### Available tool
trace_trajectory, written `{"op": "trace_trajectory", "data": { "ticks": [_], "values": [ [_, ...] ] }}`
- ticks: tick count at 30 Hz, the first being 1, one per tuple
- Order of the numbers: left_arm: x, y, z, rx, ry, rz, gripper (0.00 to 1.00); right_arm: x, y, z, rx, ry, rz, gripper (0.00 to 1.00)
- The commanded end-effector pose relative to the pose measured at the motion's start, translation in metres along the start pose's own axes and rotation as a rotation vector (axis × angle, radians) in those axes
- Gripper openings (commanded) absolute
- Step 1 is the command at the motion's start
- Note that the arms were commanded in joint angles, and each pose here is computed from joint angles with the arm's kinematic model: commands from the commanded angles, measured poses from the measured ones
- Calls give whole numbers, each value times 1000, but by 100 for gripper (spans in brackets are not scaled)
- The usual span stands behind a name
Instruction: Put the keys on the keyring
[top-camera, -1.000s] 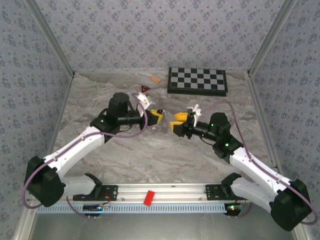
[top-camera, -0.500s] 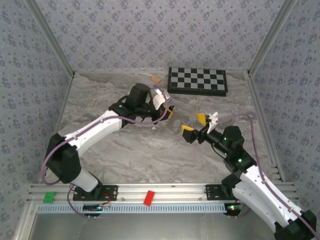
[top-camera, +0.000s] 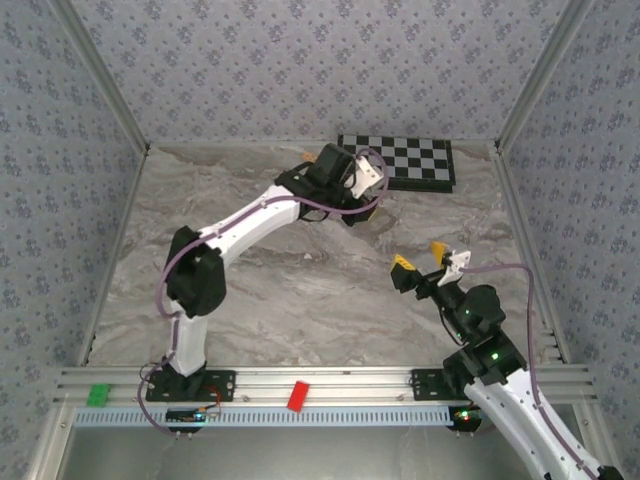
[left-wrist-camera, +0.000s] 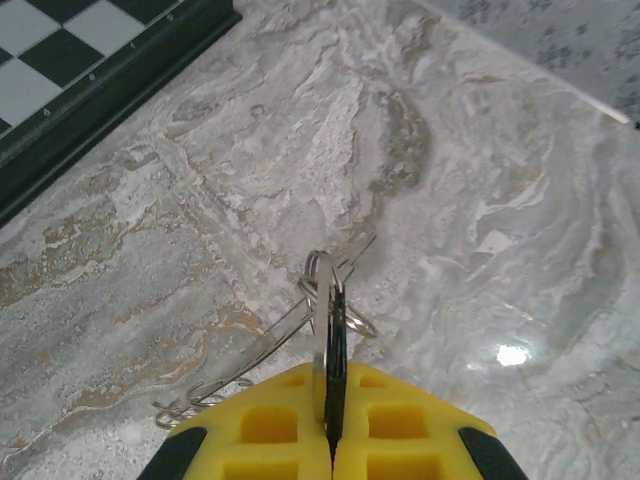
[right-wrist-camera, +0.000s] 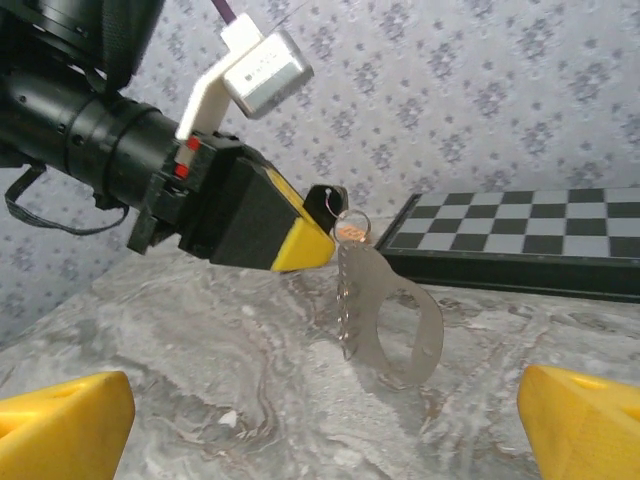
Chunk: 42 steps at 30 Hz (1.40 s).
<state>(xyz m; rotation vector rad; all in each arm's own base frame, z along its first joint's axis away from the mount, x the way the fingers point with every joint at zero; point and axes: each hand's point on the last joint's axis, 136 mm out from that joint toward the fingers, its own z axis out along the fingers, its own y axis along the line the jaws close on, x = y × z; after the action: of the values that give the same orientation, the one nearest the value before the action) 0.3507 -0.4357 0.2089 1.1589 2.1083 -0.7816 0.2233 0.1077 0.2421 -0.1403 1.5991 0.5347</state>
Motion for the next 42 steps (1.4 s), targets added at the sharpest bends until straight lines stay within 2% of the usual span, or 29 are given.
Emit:
{"op": "trace_trajectory", "data": {
  "ticks": [1, 7, 14, 23, 42],
  "values": [
    [-11, 2, 8, -45, 26, -16, 0, 6, -16, -3, 77, -7, 23, 100],
    [-4, 9, 38, -123, 120, 23, 0, 10, -18, -4, 87, 7, 33, 100],
    [29, 2, 54, -132, 217, 69, 0, 11, -22, -4, 104, 5, 42, 100],
    [54, -7, 41, -134, 248, 65, 0, 13, -26, -4, 121, 0, 50, 100],
    [156, 6, 24, -224, 468, 39, 0, 16, -26, -2, 115, 5, 65, 100]
  ]
}}
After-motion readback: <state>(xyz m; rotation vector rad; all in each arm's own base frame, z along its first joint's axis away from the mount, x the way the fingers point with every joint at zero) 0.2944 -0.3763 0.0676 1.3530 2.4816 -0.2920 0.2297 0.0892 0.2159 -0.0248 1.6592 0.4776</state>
